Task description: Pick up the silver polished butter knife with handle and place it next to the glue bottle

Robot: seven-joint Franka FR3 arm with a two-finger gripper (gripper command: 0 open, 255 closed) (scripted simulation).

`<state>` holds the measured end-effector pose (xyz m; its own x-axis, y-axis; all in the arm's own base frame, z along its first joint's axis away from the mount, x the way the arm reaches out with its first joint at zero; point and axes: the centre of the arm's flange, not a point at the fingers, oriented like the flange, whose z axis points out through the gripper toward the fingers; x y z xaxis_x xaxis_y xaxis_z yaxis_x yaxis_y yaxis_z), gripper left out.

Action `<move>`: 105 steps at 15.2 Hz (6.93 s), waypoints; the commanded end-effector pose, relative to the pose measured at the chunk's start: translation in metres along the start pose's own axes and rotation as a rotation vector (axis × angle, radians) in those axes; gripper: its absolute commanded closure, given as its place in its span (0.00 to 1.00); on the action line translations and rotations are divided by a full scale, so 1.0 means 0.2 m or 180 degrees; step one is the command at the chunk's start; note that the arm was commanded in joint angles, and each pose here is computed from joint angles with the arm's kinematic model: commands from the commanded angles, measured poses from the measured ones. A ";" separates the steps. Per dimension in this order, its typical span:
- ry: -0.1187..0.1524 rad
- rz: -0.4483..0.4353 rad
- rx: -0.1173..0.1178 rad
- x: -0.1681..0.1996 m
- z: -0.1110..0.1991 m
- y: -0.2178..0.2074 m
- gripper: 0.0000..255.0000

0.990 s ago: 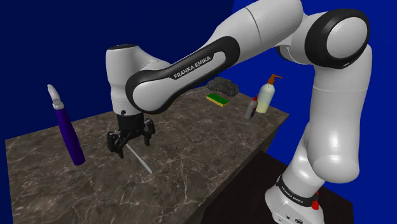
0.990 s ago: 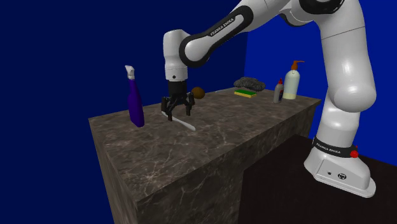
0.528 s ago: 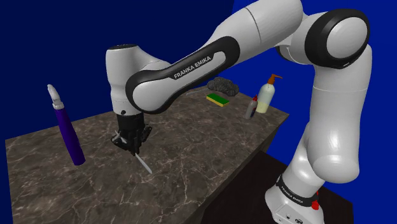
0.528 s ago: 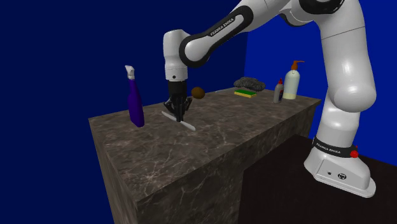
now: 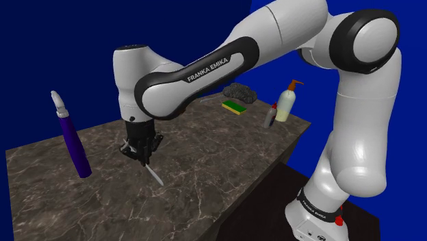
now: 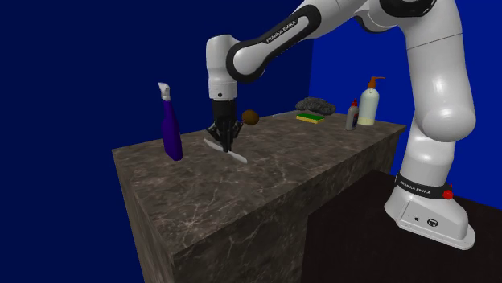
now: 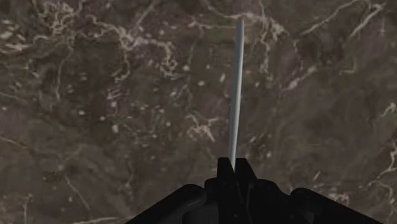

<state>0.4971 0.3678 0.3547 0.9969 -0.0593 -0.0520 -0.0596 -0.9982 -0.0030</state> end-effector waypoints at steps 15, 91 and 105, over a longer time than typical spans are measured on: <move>0.0000 0.0000 0.0000 -0.02 -0.41 0.00 1.00; 0.0000 0.0000 0.0000 -0.44 -0.84 2.53 1.00; 0.0000 0.0000 0.0000 -0.42 -0.47 2.53 1.00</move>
<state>0.3875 -0.1330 0.4557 0.9969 -0.0593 -0.0525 -0.0596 -0.9982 -0.0031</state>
